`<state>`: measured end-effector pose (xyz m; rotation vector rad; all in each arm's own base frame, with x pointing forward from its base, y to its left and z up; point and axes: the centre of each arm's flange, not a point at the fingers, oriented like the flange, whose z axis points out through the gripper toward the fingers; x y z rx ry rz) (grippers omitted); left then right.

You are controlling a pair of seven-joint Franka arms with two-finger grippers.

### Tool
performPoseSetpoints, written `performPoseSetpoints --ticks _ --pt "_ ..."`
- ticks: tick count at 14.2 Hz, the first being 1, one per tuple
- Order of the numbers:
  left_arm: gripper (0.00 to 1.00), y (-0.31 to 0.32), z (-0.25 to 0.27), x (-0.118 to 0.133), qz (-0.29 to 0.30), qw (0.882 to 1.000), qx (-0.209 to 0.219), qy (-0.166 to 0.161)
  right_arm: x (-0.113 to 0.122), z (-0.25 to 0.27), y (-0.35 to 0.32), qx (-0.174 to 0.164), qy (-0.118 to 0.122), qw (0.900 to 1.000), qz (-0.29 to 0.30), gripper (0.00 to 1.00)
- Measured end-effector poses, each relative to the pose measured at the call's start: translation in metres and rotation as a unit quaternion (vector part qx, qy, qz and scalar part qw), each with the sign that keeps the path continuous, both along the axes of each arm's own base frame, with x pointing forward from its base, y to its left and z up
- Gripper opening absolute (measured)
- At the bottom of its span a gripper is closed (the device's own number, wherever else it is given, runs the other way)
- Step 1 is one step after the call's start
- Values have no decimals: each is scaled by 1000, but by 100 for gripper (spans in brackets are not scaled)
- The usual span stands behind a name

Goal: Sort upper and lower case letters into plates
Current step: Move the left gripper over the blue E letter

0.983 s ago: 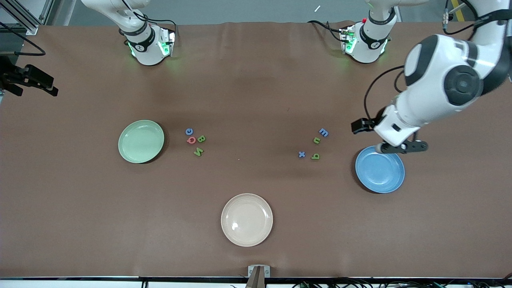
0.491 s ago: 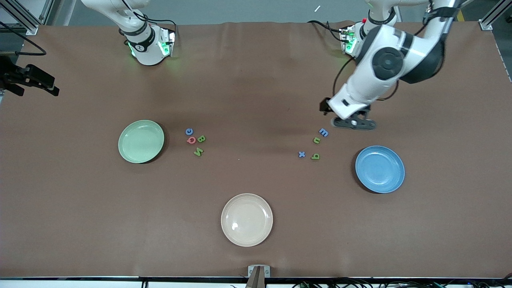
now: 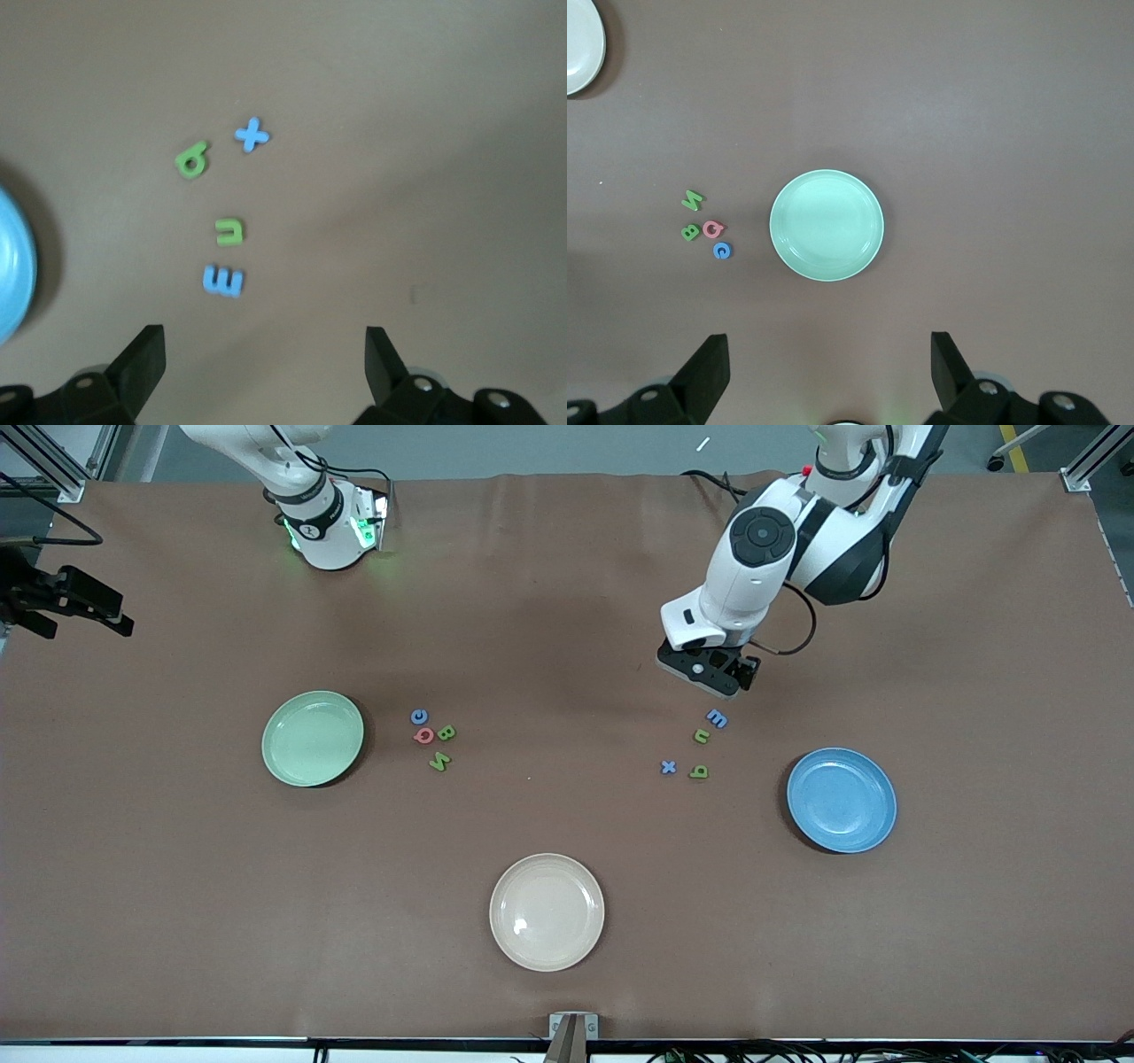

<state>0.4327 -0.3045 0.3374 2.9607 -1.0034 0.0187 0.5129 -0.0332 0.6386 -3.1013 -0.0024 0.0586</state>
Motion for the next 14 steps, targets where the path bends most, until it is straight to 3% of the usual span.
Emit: performPoseSetpoints --ticks 3,7,12,14 --pt "99 33 -38 11 -58 998 0 -7 -1 0 0 0 5 1000 0 100" --pt "100 55 -82 16 -80 997 0 -3 4 -17 -10 1 31 999 -10 100" --pt "100 56 -119 10 -103 995 -6 13 56 -110 -34 -2 95 995 -29 100" --pt "100 68 -131 15 -107 994 -2 11 72 -130 -29 -3 107 994 -28 100"
